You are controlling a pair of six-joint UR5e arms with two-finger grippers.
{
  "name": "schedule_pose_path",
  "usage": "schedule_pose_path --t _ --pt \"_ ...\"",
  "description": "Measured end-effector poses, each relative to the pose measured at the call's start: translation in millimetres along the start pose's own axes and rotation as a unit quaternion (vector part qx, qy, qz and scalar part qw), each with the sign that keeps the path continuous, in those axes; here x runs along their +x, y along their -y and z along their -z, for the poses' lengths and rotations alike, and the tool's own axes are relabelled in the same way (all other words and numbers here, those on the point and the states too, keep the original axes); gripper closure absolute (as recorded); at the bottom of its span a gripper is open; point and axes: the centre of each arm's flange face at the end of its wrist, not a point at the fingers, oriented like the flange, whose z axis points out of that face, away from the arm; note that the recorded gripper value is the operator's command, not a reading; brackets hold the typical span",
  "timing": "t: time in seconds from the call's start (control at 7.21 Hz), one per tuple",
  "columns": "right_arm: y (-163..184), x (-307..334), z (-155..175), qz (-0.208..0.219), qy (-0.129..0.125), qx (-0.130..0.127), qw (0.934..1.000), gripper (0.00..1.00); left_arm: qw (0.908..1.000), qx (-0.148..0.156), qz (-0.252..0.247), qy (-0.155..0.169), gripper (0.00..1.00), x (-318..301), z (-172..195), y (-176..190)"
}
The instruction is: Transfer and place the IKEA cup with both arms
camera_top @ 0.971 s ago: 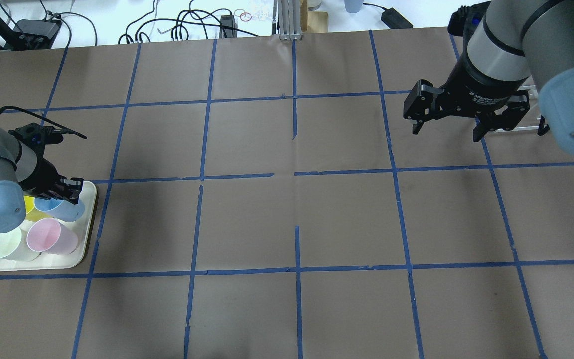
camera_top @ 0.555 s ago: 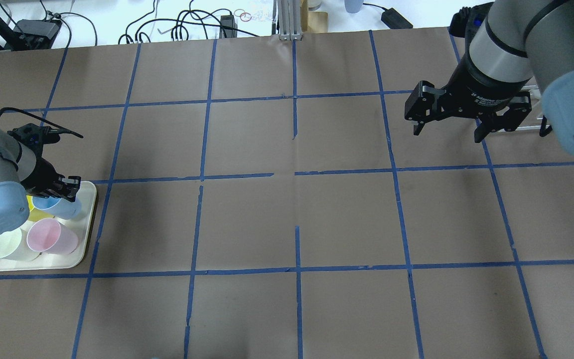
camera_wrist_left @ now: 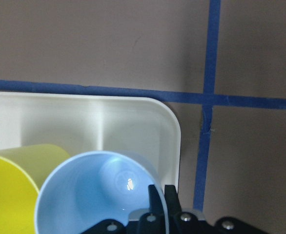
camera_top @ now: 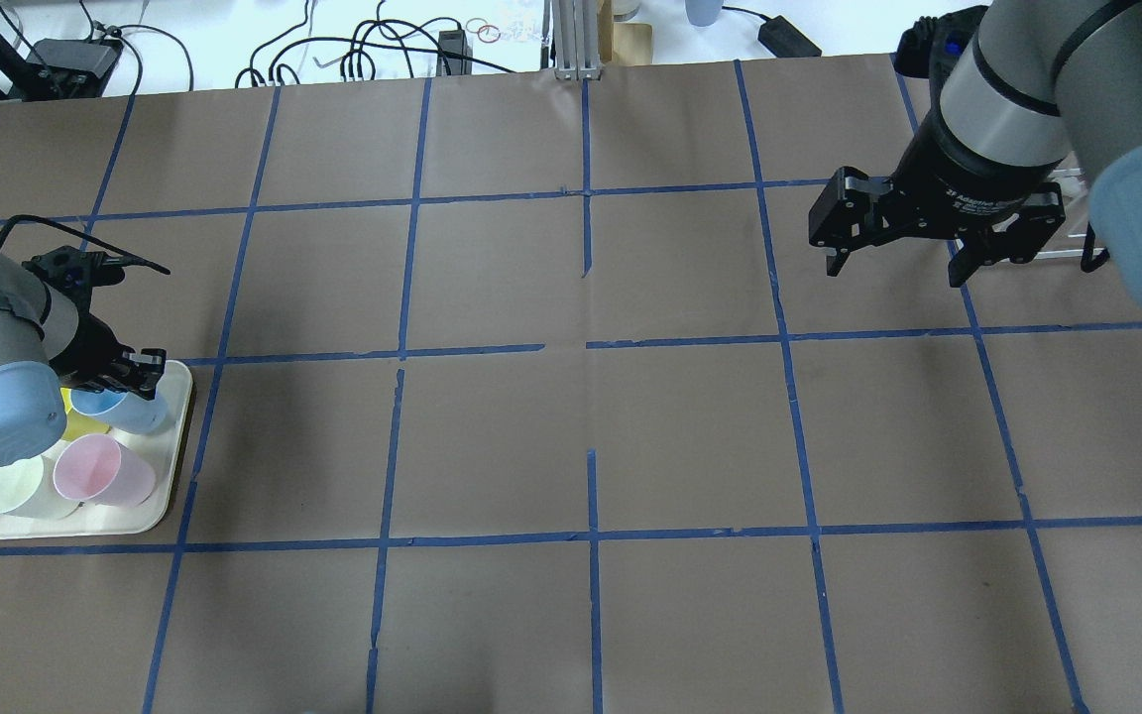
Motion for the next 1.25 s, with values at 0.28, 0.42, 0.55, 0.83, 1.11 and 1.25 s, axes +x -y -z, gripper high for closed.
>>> schedule_pose_path --t 0.28,0.42,0.55,0.83,1.11,1.25 --pt "0 0 1 0.000 0.000 0.001 1.0000 0.00 1.0000 0.000 -0.002 -0.001 0.23 2 -1 1" --pt "0 0 1 0.000 0.000 0.002 1.0000 0.00 1.0000 0.001 -0.003 -0.001 0.05 2 -1 2" --pt "0 0 2 0.000 0.001 0.003 1.0000 0.00 1.0000 0.003 -0.004 -0.001 0.03 3 0 3" --pt "0 0 2 -0.001 0.001 0.003 1.0000 0.00 0.9999 0.014 -0.010 0.002 0.03 7 12 5" --pt "-1 1 3 -0.001 0.001 0.003 1.0000 0.00 0.9993 0.021 -0.030 -0.004 0.04 34 49 10" --pt "-1 1 3 -0.001 0.001 0.004 1.0000 0.00 0.9993 0.015 -0.033 -0.011 0.04 59 78 16"
